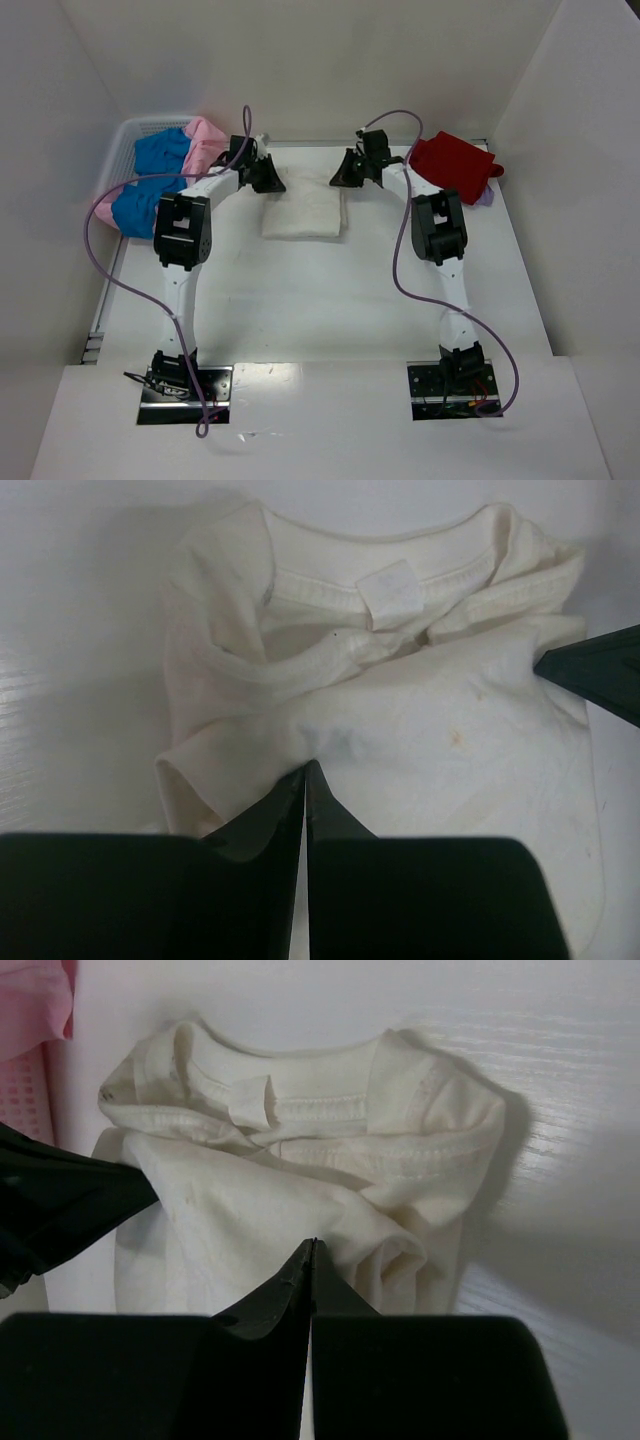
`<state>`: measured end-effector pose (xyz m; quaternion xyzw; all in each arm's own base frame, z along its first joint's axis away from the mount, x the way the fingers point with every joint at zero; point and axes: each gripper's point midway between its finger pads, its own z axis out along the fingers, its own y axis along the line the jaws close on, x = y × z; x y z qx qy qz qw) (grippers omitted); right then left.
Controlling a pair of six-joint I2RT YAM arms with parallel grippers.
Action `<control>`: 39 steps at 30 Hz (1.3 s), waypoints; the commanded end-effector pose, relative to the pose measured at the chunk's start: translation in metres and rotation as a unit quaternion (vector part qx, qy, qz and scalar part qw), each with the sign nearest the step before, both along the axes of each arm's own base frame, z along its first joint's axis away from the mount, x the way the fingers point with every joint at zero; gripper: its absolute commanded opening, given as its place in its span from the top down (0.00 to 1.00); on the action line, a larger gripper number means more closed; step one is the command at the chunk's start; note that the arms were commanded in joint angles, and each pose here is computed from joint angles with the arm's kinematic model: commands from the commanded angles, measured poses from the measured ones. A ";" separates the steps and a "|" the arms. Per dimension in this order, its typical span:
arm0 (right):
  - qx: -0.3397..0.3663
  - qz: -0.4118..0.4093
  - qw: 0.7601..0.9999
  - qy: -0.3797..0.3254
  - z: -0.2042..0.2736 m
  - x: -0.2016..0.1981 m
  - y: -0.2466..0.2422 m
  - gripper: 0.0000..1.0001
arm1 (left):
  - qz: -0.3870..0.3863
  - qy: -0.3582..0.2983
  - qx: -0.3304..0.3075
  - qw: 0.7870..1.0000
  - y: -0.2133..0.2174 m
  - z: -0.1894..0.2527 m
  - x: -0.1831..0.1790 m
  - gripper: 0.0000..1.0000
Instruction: Fold and stack the t-shirts
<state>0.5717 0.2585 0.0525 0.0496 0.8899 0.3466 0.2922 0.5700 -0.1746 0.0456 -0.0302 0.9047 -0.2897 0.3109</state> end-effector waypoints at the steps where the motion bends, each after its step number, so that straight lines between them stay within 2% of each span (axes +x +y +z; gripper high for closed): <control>1: -0.012 -0.012 1.000 -0.019 0.002 0.017 -0.015 0.98 | 0.015 -0.006 0.013 1.000 0.014 -0.009 0.012 0.91; 6: -0.022 -0.015 0.999 -0.029 0.007 0.025 -0.023 0.98 | 0.026 0.014 0.028 0.999 0.020 -0.020 0.007 0.87; 10: -0.033 -0.024 0.998 -0.056 0.040 0.034 -0.032 0.98 | 0.018 0.004 0.031 0.999 0.020 -0.001 0.006 0.82; 14: -0.033 -0.027 0.994 -0.104 0.097 0.034 -0.035 0.96 | -0.007 -0.045 0.021 0.999 0.015 0.051 0.000 0.71; 16: -0.028 -0.023 0.991 -0.127 0.128 0.027 -0.031 0.95 | -0.034 -0.070 0.011 0.997 0.010 0.084 -0.005 0.60; 19: -0.021 -0.016 0.987 -0.158 0.165 0.014 -0.026 0.95 | -0.057 -0.099 0.005 0.993 0.005 0.129 -0.016 0.52; 23: 0.007 0.017 0.986 -0.164 0.179 -0.012 -0.009 0.95 | -0.111 -0.131 -0.027 0.985 -0.024 0.173 -0.050 0.47; 27: 0.046 0.053 0.989 -0.129 0.154 -0.039 0.012 0.95 | -0.158 -0.131 -0.052 0.977 -0.059 0.174 -0.086 0.51; 33: 0.063 0.101 0.991 -0.068 0.103 -0.072 0.043 0.95 | -0.150 -0.067 -0.088 0.982 -0.082 0.117 -0.118 0.77; 39: 0.045 0.106 0.993 -0.022 0.052 -0.079 0.049 0.97 | -0.148 0.005 -0.108 0.983 -0.084 0.055 -0.136 0.90</control>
